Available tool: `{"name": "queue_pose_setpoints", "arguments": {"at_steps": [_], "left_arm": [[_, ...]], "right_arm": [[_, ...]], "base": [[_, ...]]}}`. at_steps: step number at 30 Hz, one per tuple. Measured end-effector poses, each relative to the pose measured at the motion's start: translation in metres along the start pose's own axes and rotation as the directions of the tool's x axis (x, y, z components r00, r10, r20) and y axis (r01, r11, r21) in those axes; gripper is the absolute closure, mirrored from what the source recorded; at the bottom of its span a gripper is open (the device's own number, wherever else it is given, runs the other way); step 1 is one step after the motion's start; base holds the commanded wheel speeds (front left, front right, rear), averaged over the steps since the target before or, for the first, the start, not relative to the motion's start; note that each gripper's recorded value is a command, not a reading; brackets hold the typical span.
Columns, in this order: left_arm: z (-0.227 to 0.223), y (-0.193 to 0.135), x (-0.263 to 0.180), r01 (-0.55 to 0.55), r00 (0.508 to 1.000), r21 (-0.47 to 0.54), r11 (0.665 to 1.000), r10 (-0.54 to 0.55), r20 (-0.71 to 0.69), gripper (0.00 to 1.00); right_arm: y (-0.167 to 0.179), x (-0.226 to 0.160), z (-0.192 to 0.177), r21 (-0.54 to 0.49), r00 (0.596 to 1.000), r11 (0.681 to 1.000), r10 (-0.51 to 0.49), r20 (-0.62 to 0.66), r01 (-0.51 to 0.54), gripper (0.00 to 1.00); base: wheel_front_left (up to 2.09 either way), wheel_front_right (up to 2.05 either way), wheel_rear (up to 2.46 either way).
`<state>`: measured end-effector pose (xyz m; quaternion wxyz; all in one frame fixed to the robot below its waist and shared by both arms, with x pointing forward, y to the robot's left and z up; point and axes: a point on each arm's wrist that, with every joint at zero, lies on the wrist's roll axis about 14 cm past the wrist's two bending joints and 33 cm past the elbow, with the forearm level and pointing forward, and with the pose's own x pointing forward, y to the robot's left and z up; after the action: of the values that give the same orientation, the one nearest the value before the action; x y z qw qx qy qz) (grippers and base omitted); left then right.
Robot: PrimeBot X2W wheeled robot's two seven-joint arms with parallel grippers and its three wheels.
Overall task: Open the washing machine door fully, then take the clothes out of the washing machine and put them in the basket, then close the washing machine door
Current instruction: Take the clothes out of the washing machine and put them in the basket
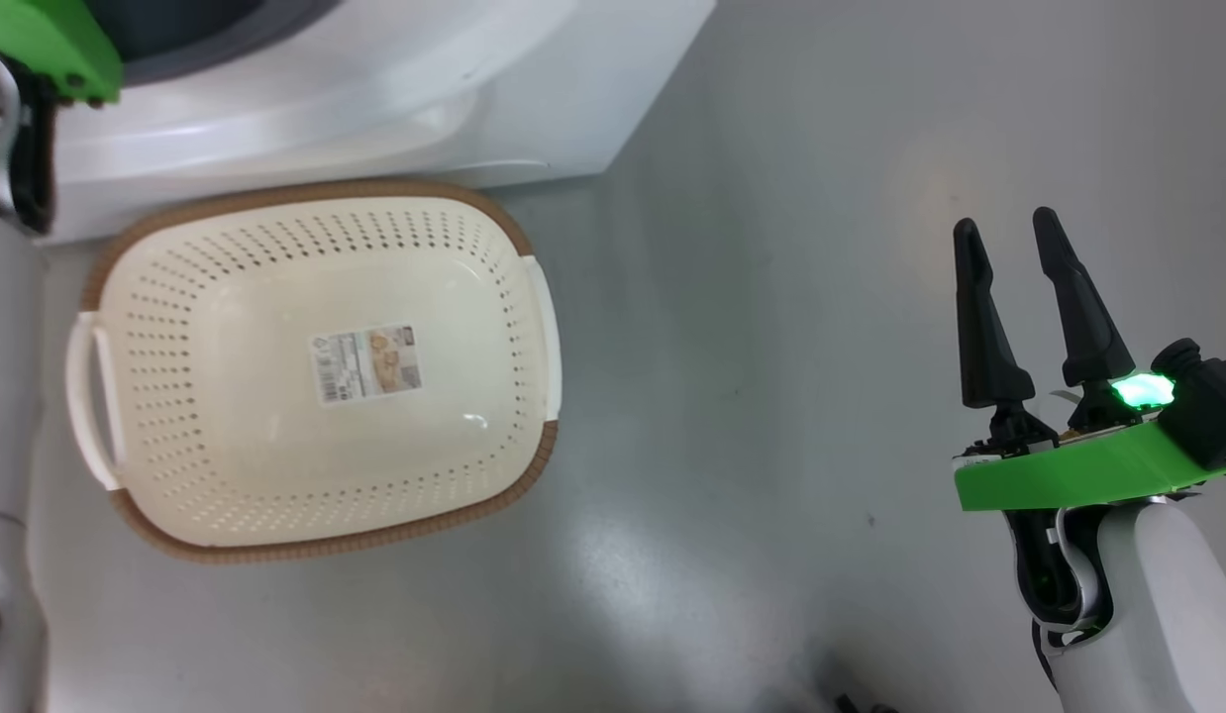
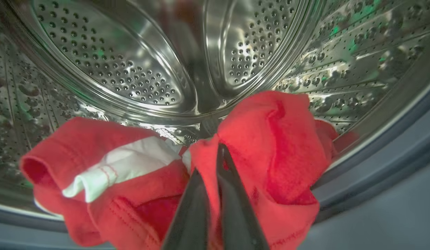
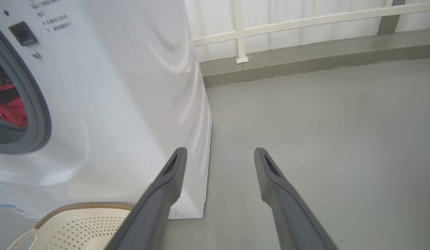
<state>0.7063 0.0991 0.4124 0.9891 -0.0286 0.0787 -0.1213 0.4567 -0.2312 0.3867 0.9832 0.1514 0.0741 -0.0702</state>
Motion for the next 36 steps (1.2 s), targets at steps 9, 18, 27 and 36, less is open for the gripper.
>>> {"name": "queue_pose_setpoints", "arguments": {"at_steps": [9,18,27,36], "left_arm": [[0.035,0.007,-0.047,-0.038,0.988,-0.06,0.997,0.047,0.148,1.0],[0.064,0.016,-0.106,-0.091,0.96,-0.066,0.994,0.105,0.258,1.0],[0.101,0.023,-0.16,-0.132,0.909,-0.078,0.988,0.152,0.387,1.0],[0.138,0.026,-0.193,-0.155,0.841,-0.075,0.985,0.172,0.514,1.0]], "right_arm": [[0.011,-0.007,0.015,-0.006,0.999,1.0,0.028,0.033,-0.028,0.0],[0.016,-0.024,0.025,-0.008,0.998,0.999,0.036,0.049,-0.036,0.0],[0.022,-0.032,0.034,-0.002,0.996,0.999,0.052,0.07,-0.052,0.0],[0.023,-0.034,0.032,-0.003,0.996,0.999,0.054,0.065,-0.054,0.0]], "base": [[0.0,0.0,0.0],[0.0,0.0,0.0],[0.0,0.0,0.0],[0.0,0.0,0.0]]}}
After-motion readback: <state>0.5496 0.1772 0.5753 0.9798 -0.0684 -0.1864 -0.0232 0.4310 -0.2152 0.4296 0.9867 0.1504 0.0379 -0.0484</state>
